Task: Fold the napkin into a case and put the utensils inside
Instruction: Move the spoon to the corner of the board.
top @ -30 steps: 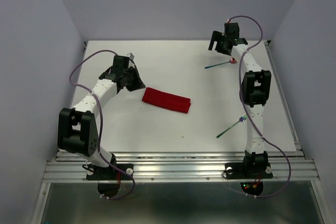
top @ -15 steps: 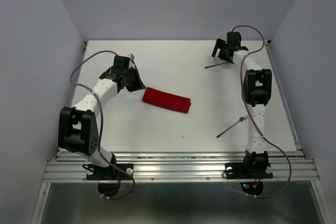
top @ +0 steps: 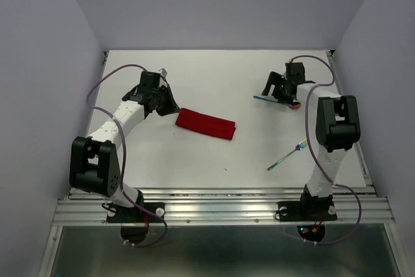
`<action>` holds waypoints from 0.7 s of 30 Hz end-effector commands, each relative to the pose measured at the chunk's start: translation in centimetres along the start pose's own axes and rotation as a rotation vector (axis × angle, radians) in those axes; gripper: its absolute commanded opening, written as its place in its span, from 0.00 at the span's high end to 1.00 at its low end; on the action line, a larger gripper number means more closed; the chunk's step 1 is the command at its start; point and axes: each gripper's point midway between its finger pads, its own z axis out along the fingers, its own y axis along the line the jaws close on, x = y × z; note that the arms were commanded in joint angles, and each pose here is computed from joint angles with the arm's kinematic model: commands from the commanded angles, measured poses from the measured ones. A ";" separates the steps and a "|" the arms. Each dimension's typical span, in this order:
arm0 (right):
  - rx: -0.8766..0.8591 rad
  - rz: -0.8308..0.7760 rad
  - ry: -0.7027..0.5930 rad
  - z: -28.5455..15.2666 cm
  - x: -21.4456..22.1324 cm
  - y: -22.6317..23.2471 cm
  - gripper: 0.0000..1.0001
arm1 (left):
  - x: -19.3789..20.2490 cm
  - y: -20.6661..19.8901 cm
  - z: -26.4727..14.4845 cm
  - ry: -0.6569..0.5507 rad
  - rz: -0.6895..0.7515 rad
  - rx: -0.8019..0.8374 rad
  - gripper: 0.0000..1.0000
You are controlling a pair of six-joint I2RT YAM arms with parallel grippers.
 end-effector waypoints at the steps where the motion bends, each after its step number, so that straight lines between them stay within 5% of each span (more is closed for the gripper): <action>1: 0.043 -0.004 0.133 -1.7 6.3 -0.5 0.10 | -0.2 -1.2 -1.5 -0.039 0.039 0.046 1.00; 21: 0.300 -0.213 0.219 -8.0 13.8 -3.7 0.09 | 1.8 -3.1 -1.8 -0.025 0.058 0.081 1.00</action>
